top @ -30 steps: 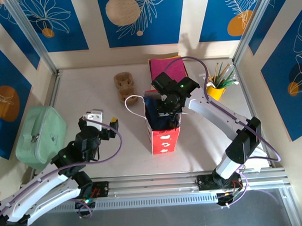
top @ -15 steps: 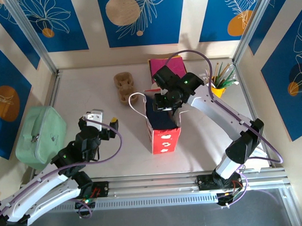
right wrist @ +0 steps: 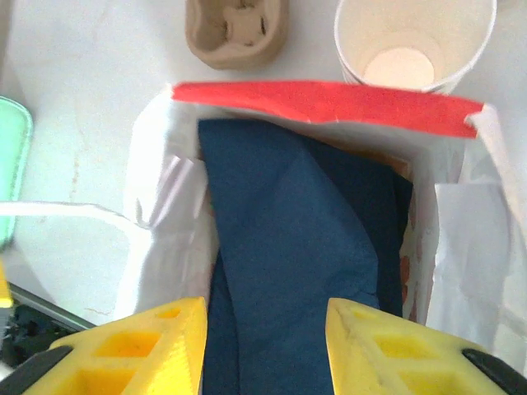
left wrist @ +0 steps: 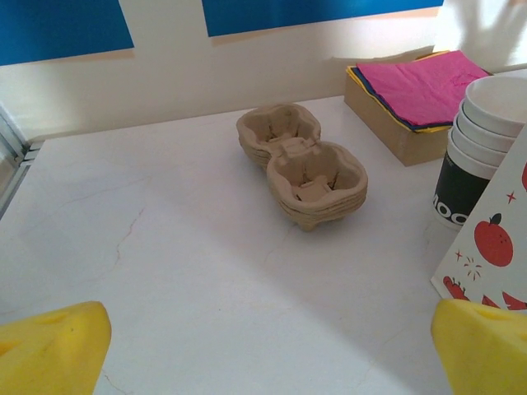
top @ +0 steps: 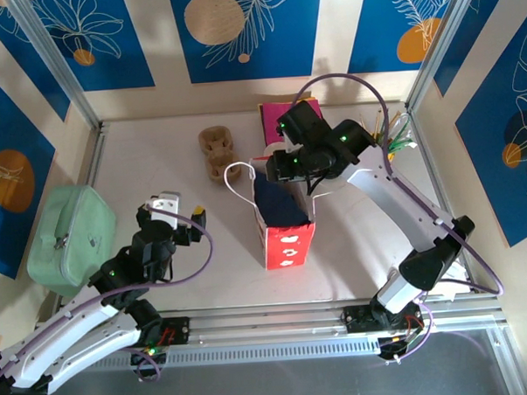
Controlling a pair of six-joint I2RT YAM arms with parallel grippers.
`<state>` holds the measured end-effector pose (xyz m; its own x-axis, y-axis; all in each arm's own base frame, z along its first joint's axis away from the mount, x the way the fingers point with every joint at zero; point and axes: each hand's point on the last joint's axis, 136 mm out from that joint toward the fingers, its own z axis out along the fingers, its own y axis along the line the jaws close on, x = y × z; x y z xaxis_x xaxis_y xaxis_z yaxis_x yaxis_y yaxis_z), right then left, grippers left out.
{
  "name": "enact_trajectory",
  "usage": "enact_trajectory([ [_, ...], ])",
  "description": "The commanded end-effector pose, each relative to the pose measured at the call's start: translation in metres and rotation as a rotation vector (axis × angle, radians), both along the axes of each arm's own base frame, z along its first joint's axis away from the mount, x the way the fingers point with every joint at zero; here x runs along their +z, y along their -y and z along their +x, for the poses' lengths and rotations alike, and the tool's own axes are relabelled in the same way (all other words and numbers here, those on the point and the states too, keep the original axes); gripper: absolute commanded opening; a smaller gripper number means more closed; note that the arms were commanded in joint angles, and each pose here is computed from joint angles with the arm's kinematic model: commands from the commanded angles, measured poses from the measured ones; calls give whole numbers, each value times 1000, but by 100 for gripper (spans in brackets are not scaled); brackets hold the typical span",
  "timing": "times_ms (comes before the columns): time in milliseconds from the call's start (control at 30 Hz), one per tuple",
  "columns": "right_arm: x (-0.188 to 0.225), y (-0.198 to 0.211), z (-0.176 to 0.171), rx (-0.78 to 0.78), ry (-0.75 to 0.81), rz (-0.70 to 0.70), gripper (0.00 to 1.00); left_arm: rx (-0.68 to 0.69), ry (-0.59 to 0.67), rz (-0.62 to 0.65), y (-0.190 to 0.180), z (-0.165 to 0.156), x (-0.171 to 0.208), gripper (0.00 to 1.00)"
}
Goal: Pack the takeout coffee
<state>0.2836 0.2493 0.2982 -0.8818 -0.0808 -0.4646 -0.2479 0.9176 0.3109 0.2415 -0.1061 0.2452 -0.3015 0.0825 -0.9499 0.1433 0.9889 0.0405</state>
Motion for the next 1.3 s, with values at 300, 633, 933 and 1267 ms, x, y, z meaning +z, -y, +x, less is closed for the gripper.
enact_trajectory([
  [300, 87, -8, -9, 113, 167, 245, 43, 31, 45, -11, -7, 2, 23, 99],
  [633, 118, 55, 10, -33, 380, 200, 50, 145, 56, 73, -22, 15, 36, 99],
  [933, 80, 179, 21, -405, 476, 67, 69, 283, -9, 30, -64, 44, 20, 99],
  [1267, -25, 269, 21, -740, 496, -24, 93, 418, 12, 72, -94, 85, -12, 99],
])
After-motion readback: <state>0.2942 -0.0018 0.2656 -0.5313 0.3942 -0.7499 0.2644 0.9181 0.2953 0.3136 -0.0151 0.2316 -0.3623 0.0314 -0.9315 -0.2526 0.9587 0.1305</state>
